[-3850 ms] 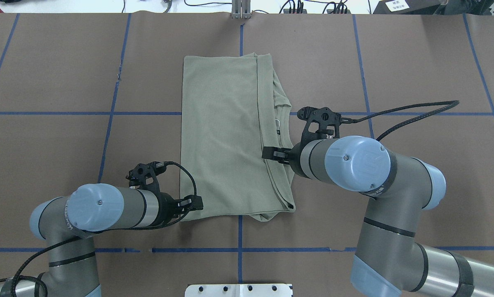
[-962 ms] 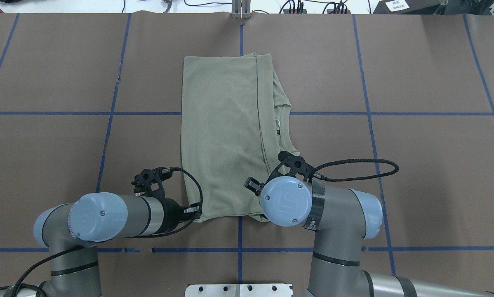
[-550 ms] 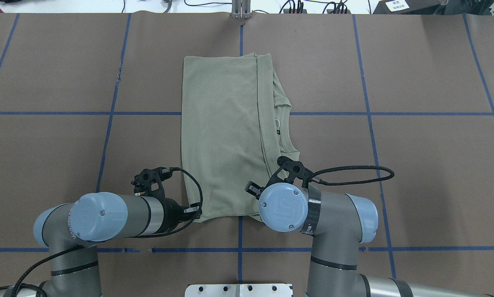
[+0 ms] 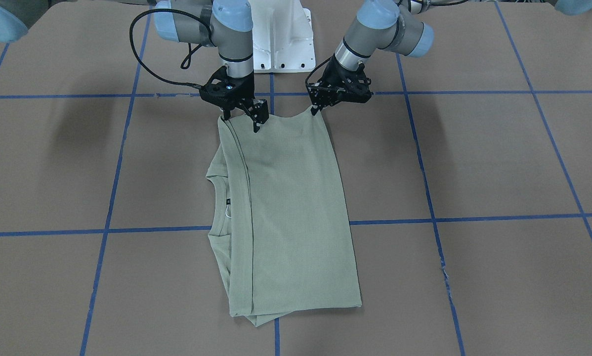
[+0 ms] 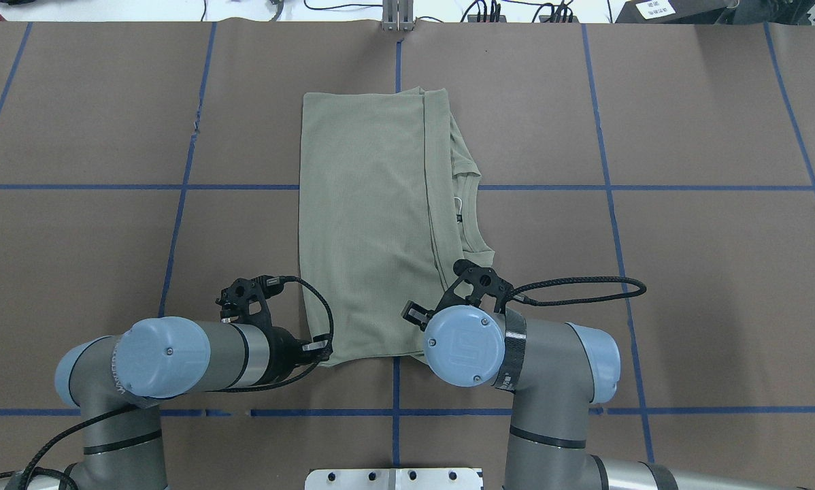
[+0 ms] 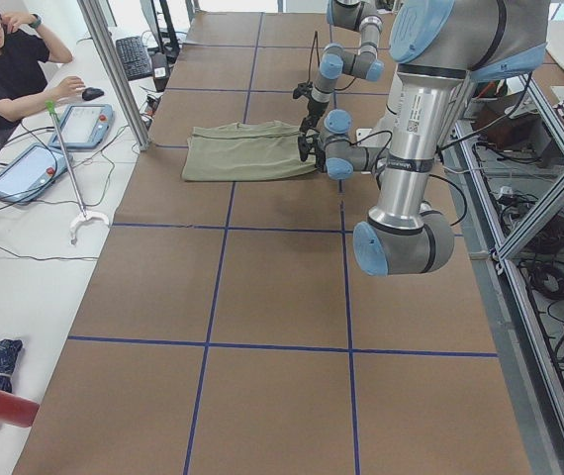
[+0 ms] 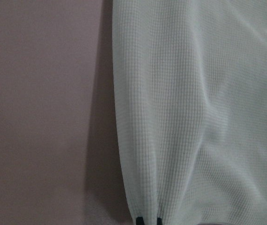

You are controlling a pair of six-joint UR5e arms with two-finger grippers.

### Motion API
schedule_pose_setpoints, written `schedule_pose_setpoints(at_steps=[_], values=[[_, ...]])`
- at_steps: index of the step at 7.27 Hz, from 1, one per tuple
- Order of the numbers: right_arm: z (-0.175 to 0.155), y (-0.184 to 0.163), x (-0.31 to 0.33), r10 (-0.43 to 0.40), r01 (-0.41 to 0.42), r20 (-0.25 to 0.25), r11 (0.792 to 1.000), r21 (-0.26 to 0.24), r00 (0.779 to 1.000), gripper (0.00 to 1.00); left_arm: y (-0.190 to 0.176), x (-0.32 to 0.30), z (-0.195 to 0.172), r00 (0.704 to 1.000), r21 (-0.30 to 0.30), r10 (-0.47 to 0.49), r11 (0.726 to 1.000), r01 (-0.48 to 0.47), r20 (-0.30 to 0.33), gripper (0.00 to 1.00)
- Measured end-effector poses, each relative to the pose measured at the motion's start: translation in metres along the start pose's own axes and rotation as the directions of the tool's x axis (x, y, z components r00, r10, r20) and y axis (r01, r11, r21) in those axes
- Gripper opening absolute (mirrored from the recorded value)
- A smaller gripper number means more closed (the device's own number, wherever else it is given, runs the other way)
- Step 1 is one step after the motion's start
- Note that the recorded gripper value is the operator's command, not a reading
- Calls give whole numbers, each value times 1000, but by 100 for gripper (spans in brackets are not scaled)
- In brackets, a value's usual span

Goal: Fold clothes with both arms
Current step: 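Move the right gripper to the other near corner of the shirt, then adjust the right gripper onto the near corner and close it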

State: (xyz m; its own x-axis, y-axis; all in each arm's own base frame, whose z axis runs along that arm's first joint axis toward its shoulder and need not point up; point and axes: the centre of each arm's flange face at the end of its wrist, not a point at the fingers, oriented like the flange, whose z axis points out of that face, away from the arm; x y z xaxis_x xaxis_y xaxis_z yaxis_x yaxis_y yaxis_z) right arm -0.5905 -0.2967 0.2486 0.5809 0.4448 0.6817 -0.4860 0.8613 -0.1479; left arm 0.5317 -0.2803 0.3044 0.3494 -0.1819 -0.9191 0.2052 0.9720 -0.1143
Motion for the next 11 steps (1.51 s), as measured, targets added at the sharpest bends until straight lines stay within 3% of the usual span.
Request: schedule_pose_setpoints(at_steps=[1,2,3,4,5,6,9,10,11], values=[[-10,-2,0,-129,129,15,992,6,992,100,0,-1,1,1000,1,0,1000,0,3,0],[-19,-5,2,-272,272,21,962,7,962,100,-1,-2,3,1000,2,-1,1000,1,7,0],[-23,-7,5,-398,398,11,917,1,917,99,-1,-3,4,1000,2,-1,1000,1,9,0],[-21,-8,10,-519,519,-5,855,-8,855,99,0,-4,5,1000,2,-1,1000,1,11,0],[-17,-9,15,-622,621,-20,783,-19,783,89,0,-4,5,1000,1,0,1000,0,11,0],[-13,-8,19,-698,697,-32,716,-32,715,81,0,-4,5,1000,0,0,1000,0,11,0],[-6,-8,25,-822,820,-58,569,-58,566,61,0,-4,5,1000,-1,2,1000,-2,9,0],[-5,-9,25,-841,839,-61,541,-62,538,53,0,-3,5,1000,-1,3,1000,-3,8,0],[-4,-8,26,-849,846,-61,529,-67,525,36,0,-3,5,1000,-1,3,1000,-3,8,0]])
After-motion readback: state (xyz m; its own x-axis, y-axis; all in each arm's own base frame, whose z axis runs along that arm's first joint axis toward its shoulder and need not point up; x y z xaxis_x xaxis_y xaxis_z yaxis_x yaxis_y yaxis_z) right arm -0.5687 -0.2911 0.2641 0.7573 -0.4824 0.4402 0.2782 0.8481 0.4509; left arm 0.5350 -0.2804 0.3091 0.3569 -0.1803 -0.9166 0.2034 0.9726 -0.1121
